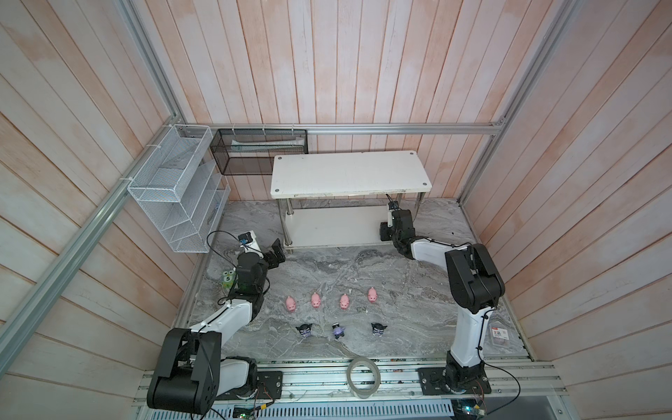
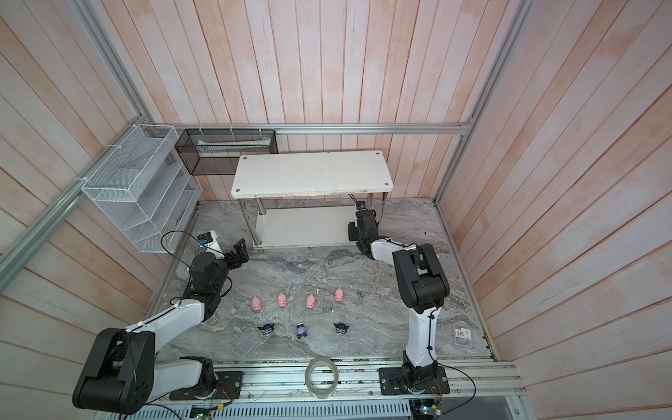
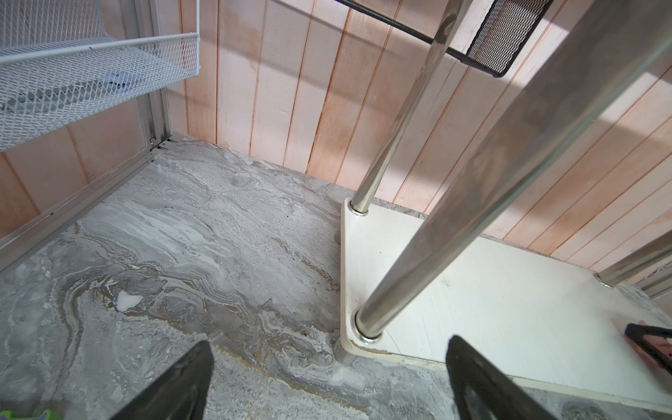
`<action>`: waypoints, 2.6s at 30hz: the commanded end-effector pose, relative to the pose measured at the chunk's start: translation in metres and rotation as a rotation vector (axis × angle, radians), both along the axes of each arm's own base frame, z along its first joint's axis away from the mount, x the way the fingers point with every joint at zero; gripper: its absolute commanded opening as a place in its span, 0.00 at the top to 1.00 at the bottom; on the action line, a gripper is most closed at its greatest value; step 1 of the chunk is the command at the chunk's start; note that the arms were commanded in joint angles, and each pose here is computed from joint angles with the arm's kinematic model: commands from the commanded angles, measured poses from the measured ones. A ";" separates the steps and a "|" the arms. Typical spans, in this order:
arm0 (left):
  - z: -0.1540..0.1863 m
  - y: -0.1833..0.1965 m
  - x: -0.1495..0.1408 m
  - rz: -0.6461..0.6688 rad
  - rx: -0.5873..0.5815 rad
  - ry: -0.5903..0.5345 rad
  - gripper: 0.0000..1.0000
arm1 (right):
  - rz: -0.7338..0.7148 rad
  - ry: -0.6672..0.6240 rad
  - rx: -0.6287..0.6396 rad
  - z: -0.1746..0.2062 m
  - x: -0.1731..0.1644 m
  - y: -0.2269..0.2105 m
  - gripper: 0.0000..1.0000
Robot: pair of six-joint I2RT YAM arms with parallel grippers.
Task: Organize plastic toys on shelves
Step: Place the plastic toy on the shelf, then pick up the plastic toy from the center of the table.
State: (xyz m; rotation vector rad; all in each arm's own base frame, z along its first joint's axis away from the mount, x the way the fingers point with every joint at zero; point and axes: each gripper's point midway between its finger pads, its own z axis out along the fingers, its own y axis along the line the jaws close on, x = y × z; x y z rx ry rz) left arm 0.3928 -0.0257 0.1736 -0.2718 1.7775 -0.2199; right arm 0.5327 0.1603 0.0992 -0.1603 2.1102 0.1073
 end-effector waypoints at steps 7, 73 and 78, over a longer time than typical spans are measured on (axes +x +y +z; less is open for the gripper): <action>-0.003 -0.002 -0.002 -0.008 0.005 0.008 0.00 | 0.071 -0.082 0.078 0.044 -0.018 0.007 0.39; -0.005 -0.003 -0.004 -0.012 -0.012 0.018 0.00 | 0.161 0.489 0.195 -0.087 -0.284 0.068 0.42; -0.006 -0.004 -0.003 -0.018 -0.018 0.018 0.00 | 0.157 0.496 0.172 -0.091 -0.286 0.068 0.51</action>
